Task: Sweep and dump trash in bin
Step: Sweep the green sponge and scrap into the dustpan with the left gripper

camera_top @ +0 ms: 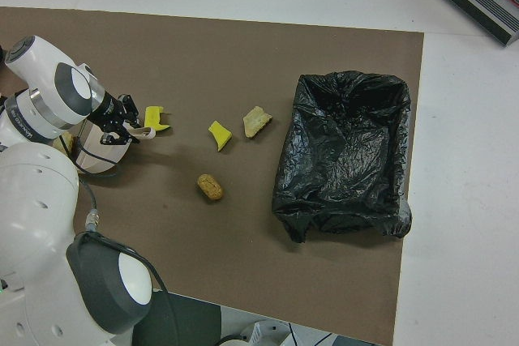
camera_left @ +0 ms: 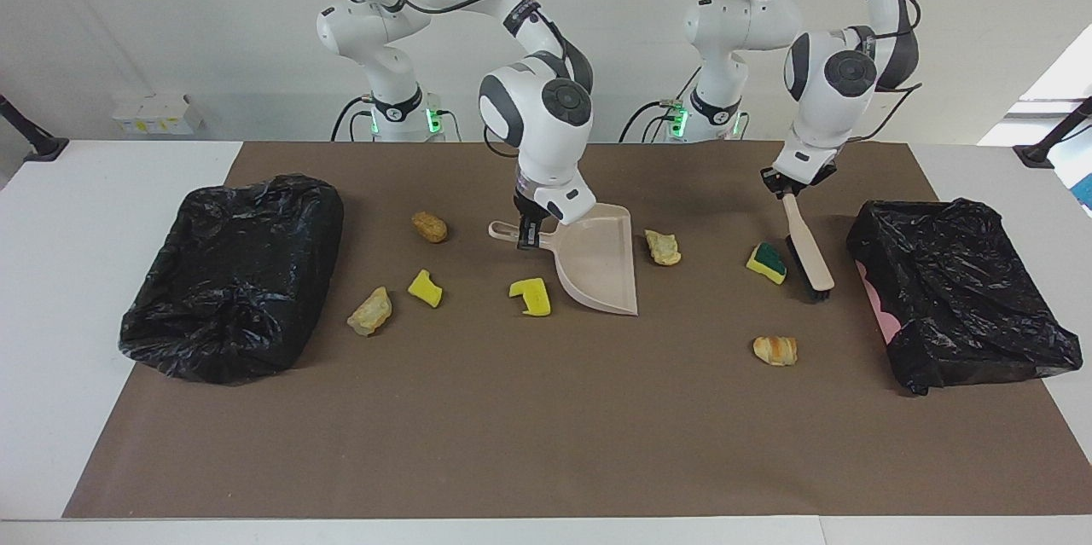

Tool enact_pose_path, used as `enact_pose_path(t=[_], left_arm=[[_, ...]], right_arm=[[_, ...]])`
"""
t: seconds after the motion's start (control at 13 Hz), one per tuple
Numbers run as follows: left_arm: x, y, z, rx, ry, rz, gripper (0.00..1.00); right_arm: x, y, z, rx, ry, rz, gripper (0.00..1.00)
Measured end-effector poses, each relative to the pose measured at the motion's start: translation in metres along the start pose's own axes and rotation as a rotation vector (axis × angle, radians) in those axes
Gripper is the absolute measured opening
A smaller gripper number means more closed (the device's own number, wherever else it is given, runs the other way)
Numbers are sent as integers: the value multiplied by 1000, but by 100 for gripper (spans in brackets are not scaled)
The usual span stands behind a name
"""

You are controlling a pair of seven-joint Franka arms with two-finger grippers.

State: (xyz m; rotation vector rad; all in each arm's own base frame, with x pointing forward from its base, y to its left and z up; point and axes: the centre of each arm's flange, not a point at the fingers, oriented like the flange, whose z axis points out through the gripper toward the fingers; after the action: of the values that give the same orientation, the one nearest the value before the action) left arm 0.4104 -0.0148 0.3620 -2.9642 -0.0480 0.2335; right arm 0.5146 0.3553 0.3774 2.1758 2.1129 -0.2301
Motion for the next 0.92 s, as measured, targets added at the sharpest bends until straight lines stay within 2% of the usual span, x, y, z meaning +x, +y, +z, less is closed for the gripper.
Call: enact_pose_path(t=[0.23,0.46,0.92], left_arm=[[-2,12,0,8,7,27,26],[-9,55,-1,6,9,62,26],[-46,179,-9,-165,10,149,26]], right_arm=[[6,-12,7,-30,20,-16,31],[5,-14,9,-47,20,-23,31],[10,-16,14,-72,40,-33,31]])
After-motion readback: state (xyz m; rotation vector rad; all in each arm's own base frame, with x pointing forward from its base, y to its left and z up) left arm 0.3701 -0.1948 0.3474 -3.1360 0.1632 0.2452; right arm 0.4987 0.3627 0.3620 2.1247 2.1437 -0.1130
